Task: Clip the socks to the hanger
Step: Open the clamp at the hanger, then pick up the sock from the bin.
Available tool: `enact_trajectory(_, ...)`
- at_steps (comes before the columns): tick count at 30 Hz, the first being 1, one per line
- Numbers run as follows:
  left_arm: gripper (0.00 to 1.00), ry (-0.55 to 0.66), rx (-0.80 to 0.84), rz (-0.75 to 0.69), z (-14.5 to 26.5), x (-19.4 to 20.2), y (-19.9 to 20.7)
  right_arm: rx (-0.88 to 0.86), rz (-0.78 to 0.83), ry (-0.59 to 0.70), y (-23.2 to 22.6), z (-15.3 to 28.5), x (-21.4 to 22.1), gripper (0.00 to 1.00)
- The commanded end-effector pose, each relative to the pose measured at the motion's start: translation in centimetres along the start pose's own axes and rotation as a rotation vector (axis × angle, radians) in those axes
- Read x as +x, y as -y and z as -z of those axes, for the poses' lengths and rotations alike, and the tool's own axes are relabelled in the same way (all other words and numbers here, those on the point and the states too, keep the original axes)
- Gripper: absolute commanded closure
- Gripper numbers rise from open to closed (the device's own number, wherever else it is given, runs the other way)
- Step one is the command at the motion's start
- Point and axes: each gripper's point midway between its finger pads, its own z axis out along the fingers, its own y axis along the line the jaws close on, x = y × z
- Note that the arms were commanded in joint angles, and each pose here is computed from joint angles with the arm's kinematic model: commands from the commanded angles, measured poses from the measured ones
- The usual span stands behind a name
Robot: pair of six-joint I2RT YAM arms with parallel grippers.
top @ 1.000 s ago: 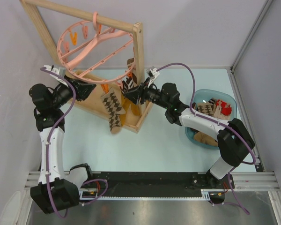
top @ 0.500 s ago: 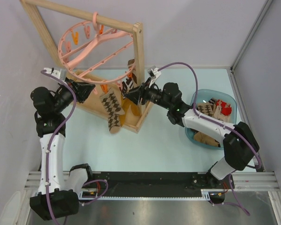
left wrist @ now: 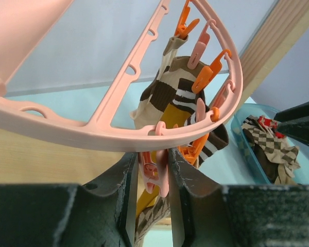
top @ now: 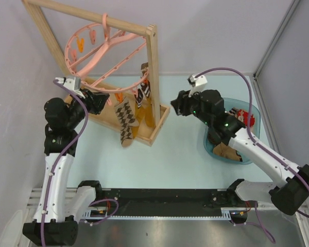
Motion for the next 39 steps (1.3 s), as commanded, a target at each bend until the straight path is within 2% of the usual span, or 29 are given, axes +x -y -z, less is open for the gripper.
enact_trajectory(1,0.97,0.042,-0.019,0.029,0.0,-1.8,1.8,0.517,0.06,-0.206,12.8,4.9,3.8,0.48)
enact_trajectory(7,0.99,0.043,-0.058,0.04,-0.4,-1.8,2.3,0.755,-0.032,-0.301,21.3,8.5,7.5,0.48)
enact_trajectory(11,1.0,0.032,-0.083,0.039,-0.5,-1.6,2.2,0.817,-0.09,-0.397,25.3,9.1,10.8,0.48)
enact_trajectory(19,1.0,0.022,-0.078,0.04,-0.7,-1.4,2.6,0.766,-0.167,-0.457,29.1,6.4,14.6,0.5)
enact_trajectory(26,1.0,0.012,-0.071,0.04,-0.9,-1.1,2.7,0.773,-0.184,-0.576,30.7,5.4,19.2,0.53)
enact_trajectory(29,1.0,0.012,-0.069,0.037,-1.0,-1.0,2.7,0.784,-0.19,-0.58,30.7,5.7,19.2,0.64)
enact_trajectory(30,1.0,0.011,-0.068,0.037,-1.0,-1.0,2.7,0.783,-0.188,-0.568,30.4,5.9,18.5,0.74)
enact_trajectory(32,1.0,0.005,-0.065,0.041,-1.1,-0.8,2.7,0.788,-0.186,-0.547,29.9,6.2,17.6,0.85)
enact_trajectory(33,1.0,0.008,-0.062,0.04,-1.0,-0.9,2.8,0.794,-0.184,-0.536,29.5,6.8,16.9,0.94)
enact_trajectory(36,1.0,0.01,-0.057,0.04,-1.0,-0.9,2.9,0.82,-0.196,-0.514,28.6,8.4,15.4,1.0)
enact_trajectory(39,1.0,0.016,-0.052,0.039,-0.8,-1.0,3.1,0.841,-0.242,-0.508,27.3,10.1,15.1,1.0)
